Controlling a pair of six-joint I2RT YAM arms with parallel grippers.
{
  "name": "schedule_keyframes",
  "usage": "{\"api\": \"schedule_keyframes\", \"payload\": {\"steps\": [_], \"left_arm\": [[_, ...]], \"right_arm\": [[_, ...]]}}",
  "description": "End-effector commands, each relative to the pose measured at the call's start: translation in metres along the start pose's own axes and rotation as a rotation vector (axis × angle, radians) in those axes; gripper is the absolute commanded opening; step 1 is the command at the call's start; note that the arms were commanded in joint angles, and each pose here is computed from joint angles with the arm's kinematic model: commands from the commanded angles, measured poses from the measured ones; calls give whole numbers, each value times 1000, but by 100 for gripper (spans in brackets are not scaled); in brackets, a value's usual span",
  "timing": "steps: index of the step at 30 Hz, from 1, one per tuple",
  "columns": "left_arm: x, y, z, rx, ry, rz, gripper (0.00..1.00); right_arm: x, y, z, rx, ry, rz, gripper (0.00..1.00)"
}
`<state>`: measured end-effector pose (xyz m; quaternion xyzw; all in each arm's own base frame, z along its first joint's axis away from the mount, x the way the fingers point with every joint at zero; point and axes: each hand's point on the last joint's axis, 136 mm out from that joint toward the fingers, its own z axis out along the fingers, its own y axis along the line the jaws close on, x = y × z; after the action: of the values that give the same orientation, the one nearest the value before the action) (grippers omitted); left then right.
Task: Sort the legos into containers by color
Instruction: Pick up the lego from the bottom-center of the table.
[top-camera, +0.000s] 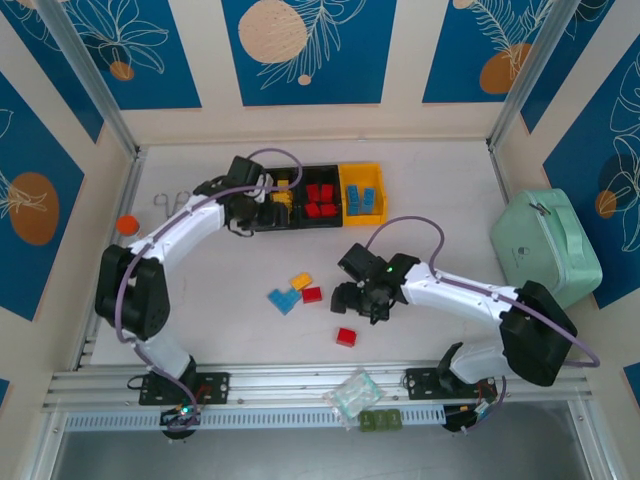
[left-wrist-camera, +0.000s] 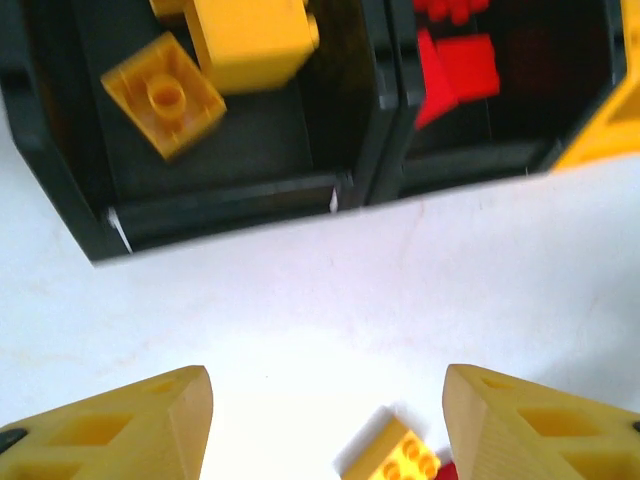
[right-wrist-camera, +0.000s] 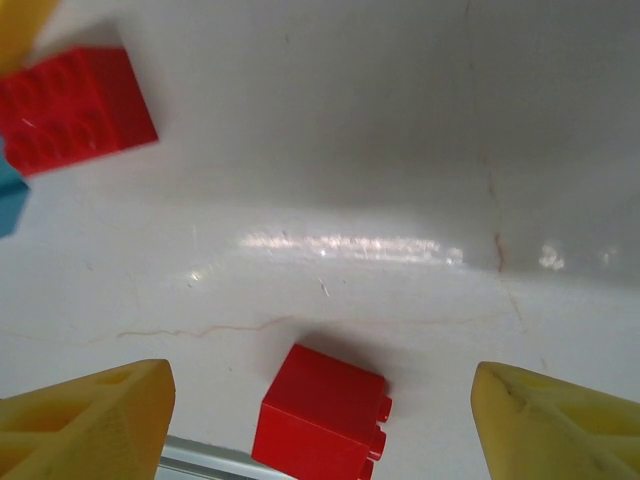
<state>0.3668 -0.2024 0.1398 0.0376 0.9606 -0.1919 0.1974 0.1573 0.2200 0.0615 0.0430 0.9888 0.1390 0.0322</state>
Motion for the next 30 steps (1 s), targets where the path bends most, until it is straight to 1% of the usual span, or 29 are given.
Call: {"api": "schedule_keyframes", "payload": {"steps": [1,8,12,14,15,17,20,23,25,30], "left_arm": [[22,-19,-13,95,12,10,62],[82,-18,-14,141,101,-6,63],[110,-12,-14,145,132,-36,63],[122,-7,-13,145,141,-57,63],[127,-5,-12,140,146,-67,63],[134,-1,-10,135,151,-84,64],[139,0,-8,133,156,-95,64],[142,-1,-7,131,157,-99,63],[142,-3,-6,131,156,-98,63],[145,-8,-6,134,156,-91,63]], "right_arm": [[19,3,4,26,81,15,78],[35,3,18,62,152,-12,78],[43,4,28,78,206,-23,76],[46,5,33,87,228,-36,72],[47,6,35,89,234,-39,69],[46,8,36,93,239,-48,58],[42,8,34,102,217,-57,48],[34,9,28,104,175,-62,41],[27,12,22,88,149,-64,38],[4,18,4,67,83,-89,37]]}}
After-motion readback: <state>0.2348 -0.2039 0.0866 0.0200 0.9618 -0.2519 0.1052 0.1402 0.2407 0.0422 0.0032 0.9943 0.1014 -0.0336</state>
